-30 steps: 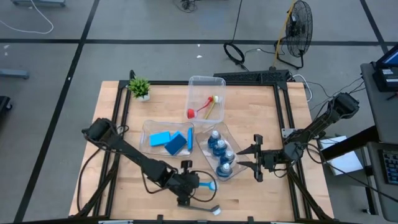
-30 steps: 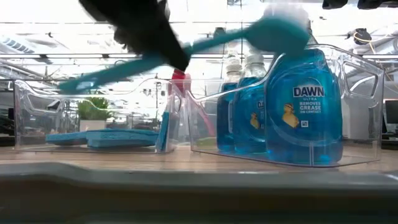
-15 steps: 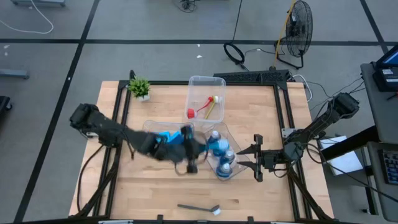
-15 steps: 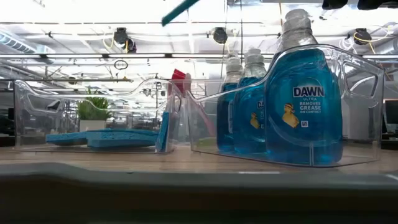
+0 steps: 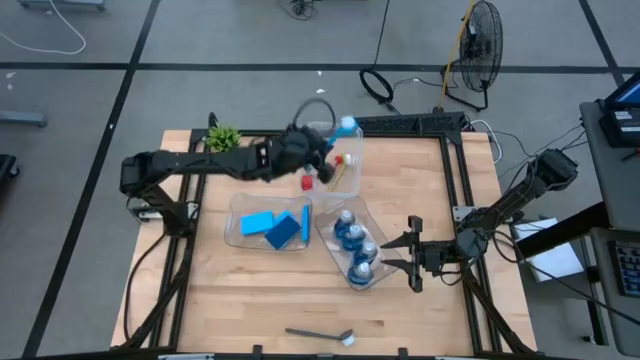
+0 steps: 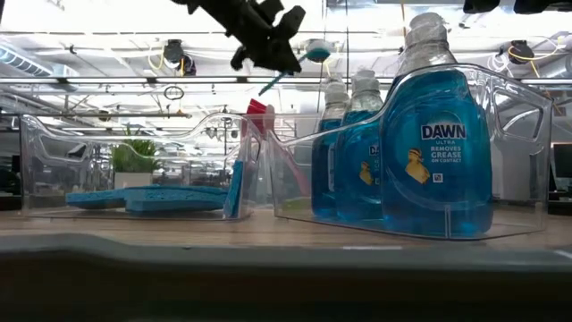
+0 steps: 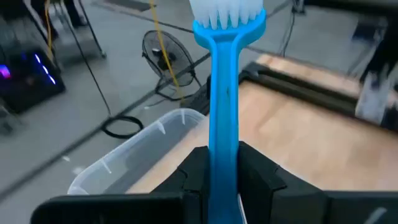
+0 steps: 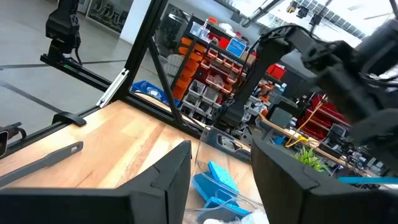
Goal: Pick & Place Kitchen Sink Supplies
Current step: Put the blue dish brush into the transparent container, then put the gray dish brush into the transparent container
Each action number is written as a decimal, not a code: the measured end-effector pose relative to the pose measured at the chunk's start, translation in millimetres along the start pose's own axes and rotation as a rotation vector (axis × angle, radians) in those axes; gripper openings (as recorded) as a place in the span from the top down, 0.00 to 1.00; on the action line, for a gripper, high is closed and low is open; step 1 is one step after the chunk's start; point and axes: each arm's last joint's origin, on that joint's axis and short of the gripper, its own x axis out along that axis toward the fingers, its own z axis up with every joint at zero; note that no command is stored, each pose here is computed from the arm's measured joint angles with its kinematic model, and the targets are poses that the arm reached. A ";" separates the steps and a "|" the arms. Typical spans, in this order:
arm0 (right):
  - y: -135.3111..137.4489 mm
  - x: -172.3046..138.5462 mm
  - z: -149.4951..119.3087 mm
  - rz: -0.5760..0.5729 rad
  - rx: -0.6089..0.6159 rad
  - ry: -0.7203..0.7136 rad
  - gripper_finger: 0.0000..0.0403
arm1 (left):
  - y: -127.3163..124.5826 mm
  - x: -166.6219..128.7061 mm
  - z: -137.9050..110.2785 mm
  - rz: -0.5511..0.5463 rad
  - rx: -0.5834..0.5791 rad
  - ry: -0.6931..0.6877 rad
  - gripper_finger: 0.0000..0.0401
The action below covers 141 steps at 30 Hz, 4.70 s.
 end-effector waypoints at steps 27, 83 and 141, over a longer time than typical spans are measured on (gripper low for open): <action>0.0 0.0 0.0 0.000 -0.011 0.000 0.62 | -60.6 -29.4 -25.8 -0.663 -0.008 0.268 0.47; -6.7 4.4 -4.9 -0.036 0.023 0.029 0.62 | -244.9 -140.9 -271.0 -0.474 0.357 0.730 0.74; -6.9 4.4 -4.3 -0.038 0.030 0.023 0.62 | -64.0 -63.3 -19.5 0.053 -0.273 0.042 0.80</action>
